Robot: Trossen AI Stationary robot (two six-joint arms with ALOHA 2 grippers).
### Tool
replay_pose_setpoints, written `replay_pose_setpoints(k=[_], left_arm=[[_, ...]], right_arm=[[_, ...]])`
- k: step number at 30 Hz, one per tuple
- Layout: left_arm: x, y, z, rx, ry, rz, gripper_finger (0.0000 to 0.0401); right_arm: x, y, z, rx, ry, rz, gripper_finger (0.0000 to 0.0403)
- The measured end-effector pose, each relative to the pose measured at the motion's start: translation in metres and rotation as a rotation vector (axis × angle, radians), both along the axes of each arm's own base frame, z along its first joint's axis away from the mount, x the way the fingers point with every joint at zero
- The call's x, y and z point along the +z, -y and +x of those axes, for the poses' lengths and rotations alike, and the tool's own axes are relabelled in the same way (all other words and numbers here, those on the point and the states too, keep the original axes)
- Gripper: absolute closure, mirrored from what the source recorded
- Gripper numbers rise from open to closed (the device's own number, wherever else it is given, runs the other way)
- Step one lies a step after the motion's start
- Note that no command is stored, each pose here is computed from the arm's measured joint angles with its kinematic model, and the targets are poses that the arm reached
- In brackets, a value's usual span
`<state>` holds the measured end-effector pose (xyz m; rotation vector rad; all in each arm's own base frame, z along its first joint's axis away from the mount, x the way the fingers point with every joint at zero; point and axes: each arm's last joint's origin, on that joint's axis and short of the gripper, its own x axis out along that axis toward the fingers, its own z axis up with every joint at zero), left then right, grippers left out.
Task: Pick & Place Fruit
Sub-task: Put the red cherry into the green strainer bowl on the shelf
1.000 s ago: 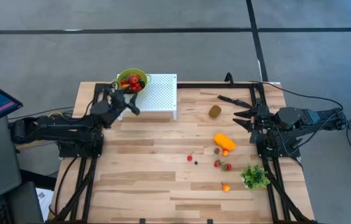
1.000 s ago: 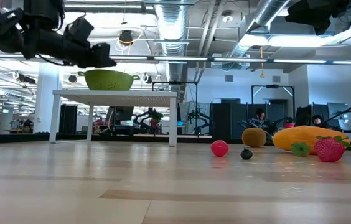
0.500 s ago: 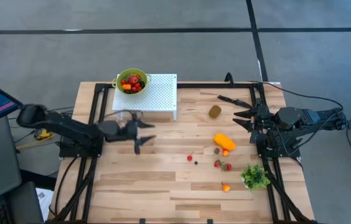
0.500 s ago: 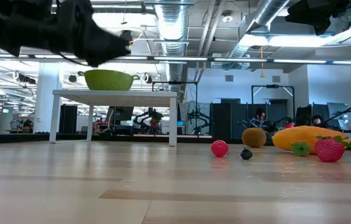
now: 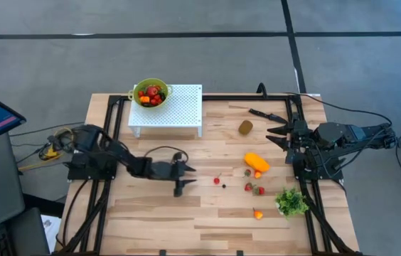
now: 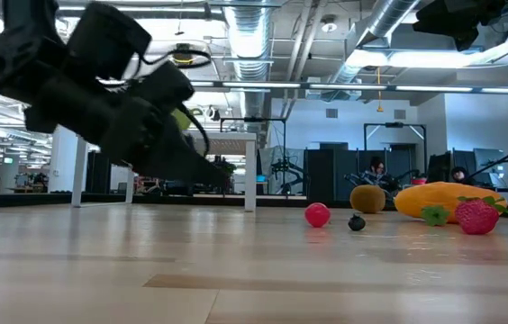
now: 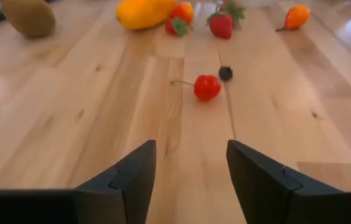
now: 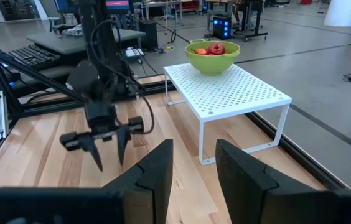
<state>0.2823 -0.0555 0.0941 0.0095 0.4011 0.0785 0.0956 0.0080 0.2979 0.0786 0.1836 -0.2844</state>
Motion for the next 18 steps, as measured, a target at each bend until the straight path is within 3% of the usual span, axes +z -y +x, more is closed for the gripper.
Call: replay_pose_setpoints(k=[6,18], left_arm=[[-0.003,0.005,0.021,0.03,0.023,-0.076,0.0193],[-0.035,0.025,0.056,0.001,-0.017,-0.049,0.0114]], right_arm=[[0.0,0.0,0.0,0.0,0.0,0.0,0.0287],[0.0,0.0,0.0,0.0,0.001,0.0,0.0287]])
